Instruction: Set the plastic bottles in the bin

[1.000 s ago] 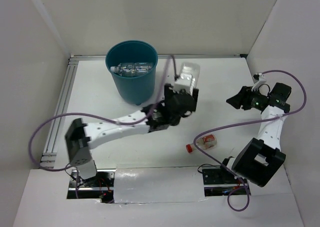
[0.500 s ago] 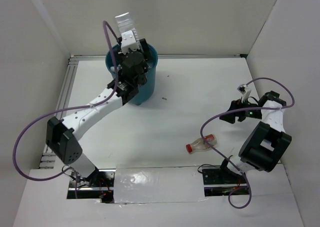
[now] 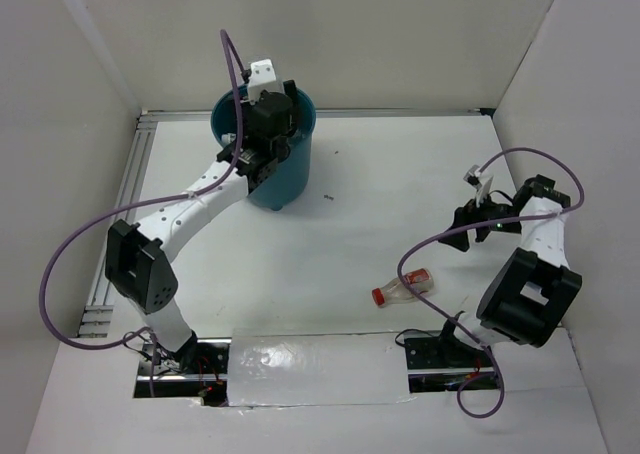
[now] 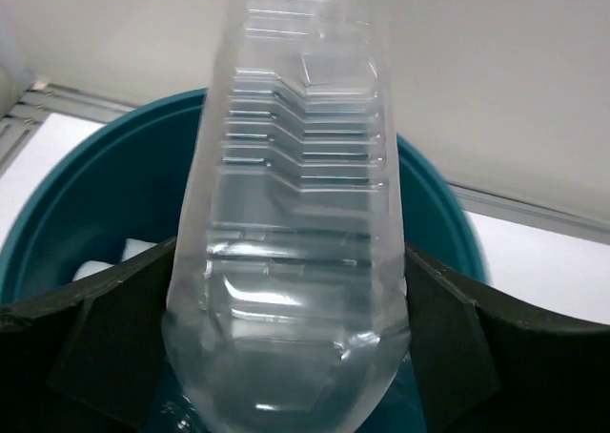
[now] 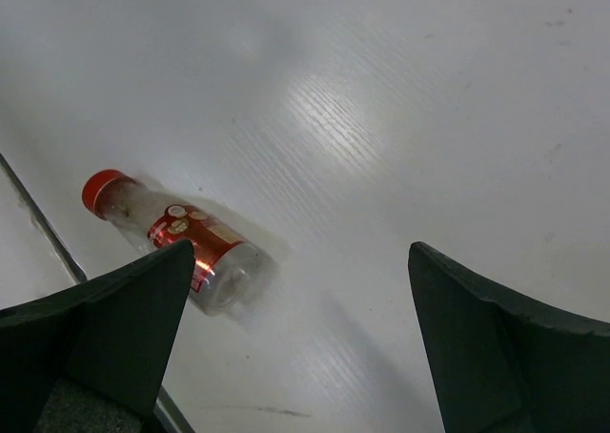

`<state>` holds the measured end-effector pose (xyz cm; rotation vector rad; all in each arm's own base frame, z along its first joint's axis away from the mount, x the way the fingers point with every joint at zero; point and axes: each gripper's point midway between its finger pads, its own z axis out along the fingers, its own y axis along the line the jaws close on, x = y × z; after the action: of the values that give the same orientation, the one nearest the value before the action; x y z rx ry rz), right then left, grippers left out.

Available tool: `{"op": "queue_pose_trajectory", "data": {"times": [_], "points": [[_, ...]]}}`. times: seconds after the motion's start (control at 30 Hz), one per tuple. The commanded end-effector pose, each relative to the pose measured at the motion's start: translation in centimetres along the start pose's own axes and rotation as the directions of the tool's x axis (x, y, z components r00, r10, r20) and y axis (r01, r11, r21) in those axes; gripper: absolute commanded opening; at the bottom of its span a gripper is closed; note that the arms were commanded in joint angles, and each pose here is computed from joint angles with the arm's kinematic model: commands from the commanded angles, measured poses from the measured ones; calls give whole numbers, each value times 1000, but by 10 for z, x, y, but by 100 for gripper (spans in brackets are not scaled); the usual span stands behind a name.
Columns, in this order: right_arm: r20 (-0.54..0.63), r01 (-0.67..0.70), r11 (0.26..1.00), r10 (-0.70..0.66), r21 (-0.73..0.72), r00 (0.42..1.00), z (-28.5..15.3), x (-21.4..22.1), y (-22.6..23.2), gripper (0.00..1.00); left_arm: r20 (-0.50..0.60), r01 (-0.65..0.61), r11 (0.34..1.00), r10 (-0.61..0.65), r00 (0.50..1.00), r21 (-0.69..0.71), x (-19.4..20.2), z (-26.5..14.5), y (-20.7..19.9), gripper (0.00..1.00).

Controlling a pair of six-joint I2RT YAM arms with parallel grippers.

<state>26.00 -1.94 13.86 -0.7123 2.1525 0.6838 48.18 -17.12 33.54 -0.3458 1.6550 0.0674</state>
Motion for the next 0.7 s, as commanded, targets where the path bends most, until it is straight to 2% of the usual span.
{"op": "queue_pose_trajectory", "data": {"times": [0.0,0.07,0.17,0.27,0.37,0.43,0.47,0.53,0.57,0.6,0.67], "points": [[10,189,977,-189,-99,982,6,-10,18,100,106,93,988,-106,989,123,-75,-37,-18,99],[-3,297,948,-300,-118,954,13,-9,21,100,126,108,980,-130,983,169,-97,-54,-18,99],[-19,412,900,-418,-143,908,28,-16,26,100,137,89,974,-119,984,207,-102,-66,-17,99],[-8,432,888,-439,-156,898,36,-29,32,100,97,63,987,-78,992,149,-90,-53,3,99],[13,407,896,-411,-177,911,42,-35,35,100,24,94,990,-97,995,107,-67,-42,16,99],[19,387,903,-391,-187,920,42,-36,37,100,35,126,986,-131,991,113,-71,-50,26,99],[16,386,900,-391,-201,920,41,-34,40,100,60,157,976,-168,984,153,-82,-58,22,99],[27,440,868,-446,-231,895,40,-35,50,100,81,136,970,-155,985,203,-88,-73,22,99],[3,460,848,-477,-263,879,35,-28,60,100,95,139,942,-176,980,307,-105,-96,14,99],[19,551,782,-571,-291,821,36,-23,65,100,104,119,921,-168,980,371,-112,-108,11,99],[28,621,687,-662,-377,749,41,-4,85,100,105,36,861,-103,989,507,-98,-137,0,99]]}}
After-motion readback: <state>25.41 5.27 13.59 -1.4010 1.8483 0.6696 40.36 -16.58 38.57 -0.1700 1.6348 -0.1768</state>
